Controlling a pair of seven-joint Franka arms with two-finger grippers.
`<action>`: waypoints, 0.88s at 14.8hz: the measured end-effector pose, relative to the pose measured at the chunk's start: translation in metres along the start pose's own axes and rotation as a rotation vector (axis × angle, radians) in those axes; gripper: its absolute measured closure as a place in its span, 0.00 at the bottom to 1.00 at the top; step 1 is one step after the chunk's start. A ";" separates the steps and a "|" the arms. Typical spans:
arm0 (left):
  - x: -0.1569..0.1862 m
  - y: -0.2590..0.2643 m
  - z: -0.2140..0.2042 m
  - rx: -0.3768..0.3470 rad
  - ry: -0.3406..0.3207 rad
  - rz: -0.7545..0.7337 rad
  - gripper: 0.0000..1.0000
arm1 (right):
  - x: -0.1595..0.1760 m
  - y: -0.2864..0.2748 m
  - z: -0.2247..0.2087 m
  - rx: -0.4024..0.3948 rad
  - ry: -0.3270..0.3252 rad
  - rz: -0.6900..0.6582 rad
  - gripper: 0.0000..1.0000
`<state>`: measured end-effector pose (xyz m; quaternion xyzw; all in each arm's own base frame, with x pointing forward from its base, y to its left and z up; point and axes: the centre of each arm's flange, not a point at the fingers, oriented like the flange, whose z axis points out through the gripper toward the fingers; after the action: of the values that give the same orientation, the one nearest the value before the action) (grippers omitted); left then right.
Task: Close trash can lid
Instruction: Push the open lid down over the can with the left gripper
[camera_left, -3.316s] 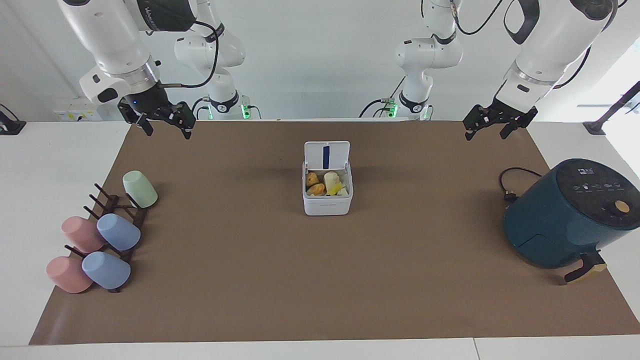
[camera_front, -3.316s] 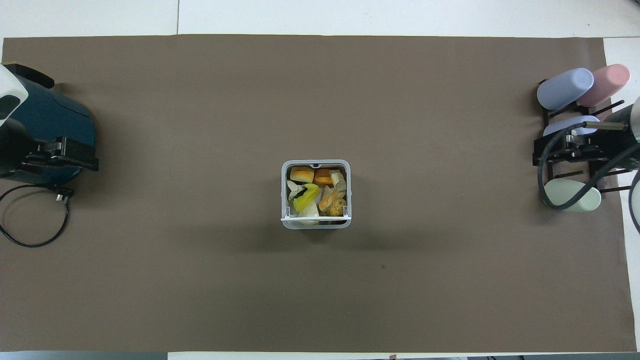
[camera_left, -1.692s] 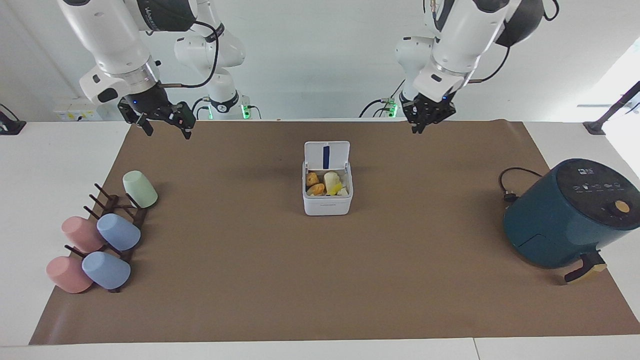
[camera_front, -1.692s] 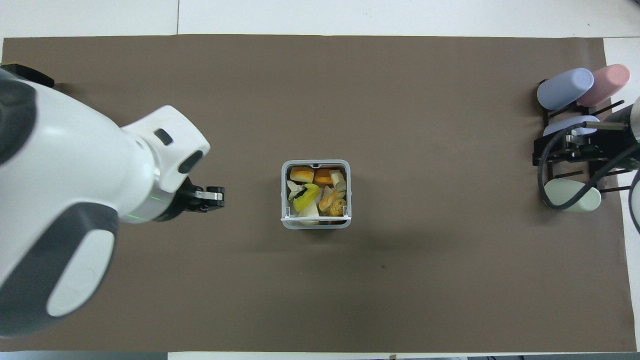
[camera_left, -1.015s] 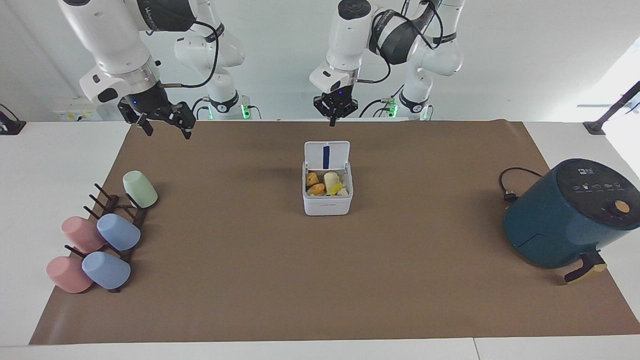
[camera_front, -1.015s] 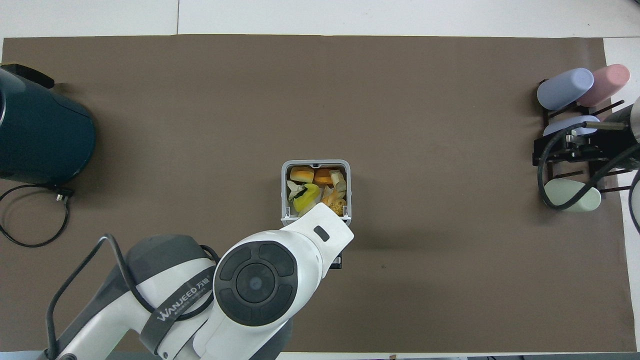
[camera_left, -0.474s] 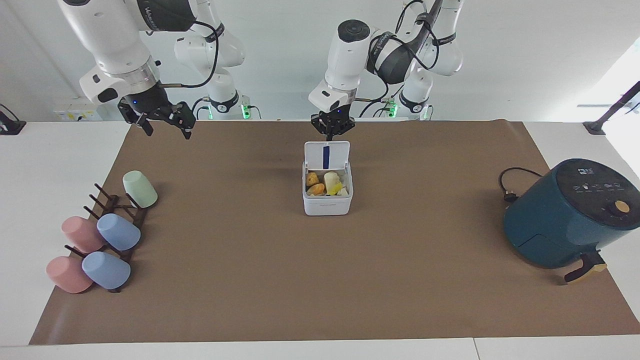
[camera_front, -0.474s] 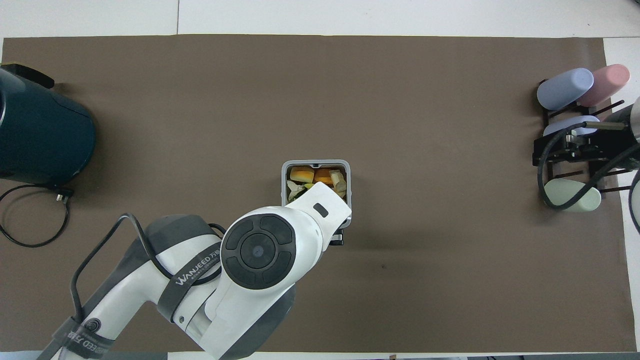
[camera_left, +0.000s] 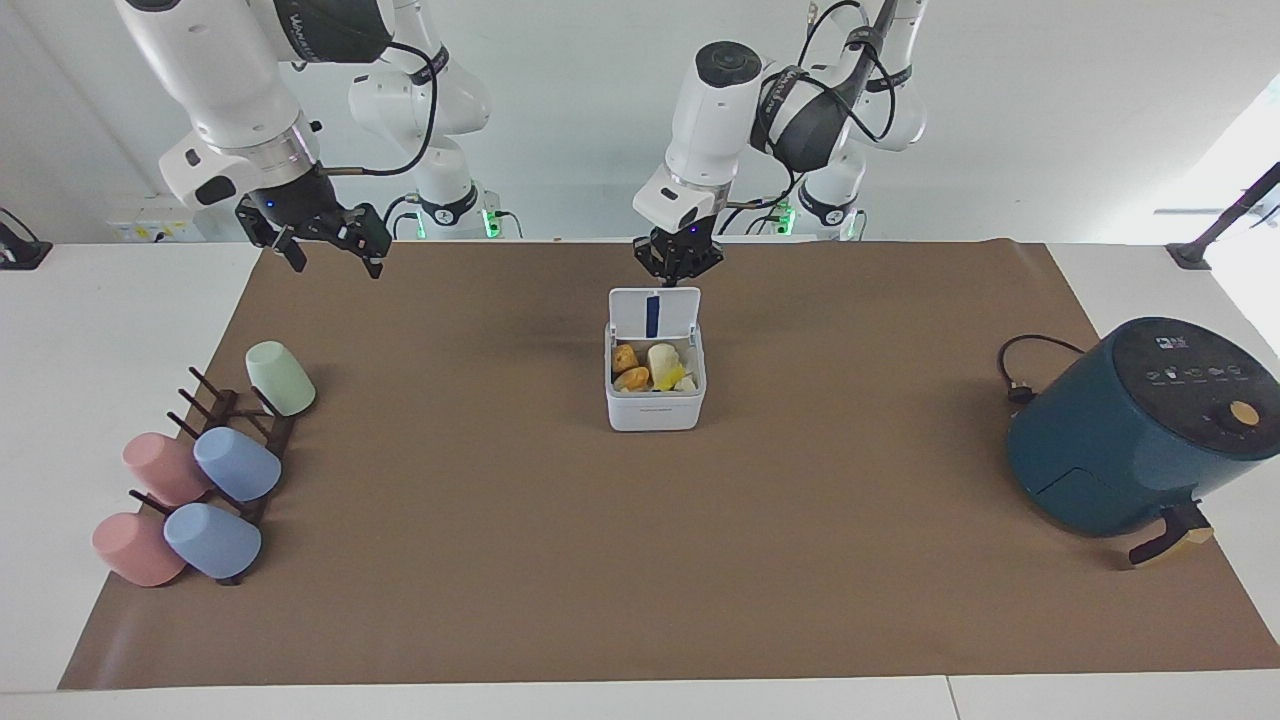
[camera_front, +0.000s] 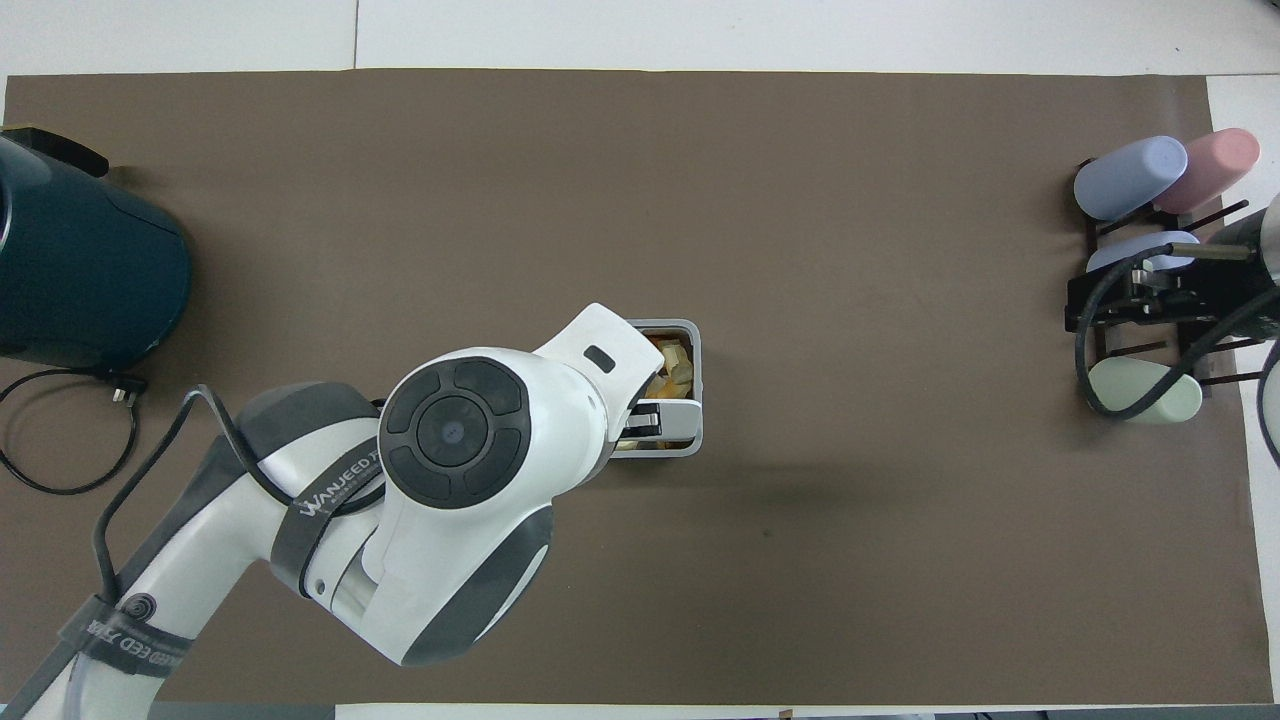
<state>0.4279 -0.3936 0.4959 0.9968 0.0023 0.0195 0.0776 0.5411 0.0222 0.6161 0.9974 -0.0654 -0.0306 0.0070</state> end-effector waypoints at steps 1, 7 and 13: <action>0.004 0.000 0.002 -0.004 0.005 -0.005 0.99 | 0.000 0.000 0.000 0.000 0.000 0.000 0.00; 0.017 0.005 0.025 -0.013 0.015 -0.012 0.99 | 0.000 0.000 0.000 0.000 0.000 0.000 0.00; 0.041 -0.002 0.043 -0.021 0.030 -0.046 0.99 | 0.000 0.000 0.000 0.000 0.000 0.000 0.00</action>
<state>0.4710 -0.3976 0.4545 0.9952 0.0261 0.0328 0.0887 0.5411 0.0222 0.6161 0.9974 -0.0654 -0.0306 0.0070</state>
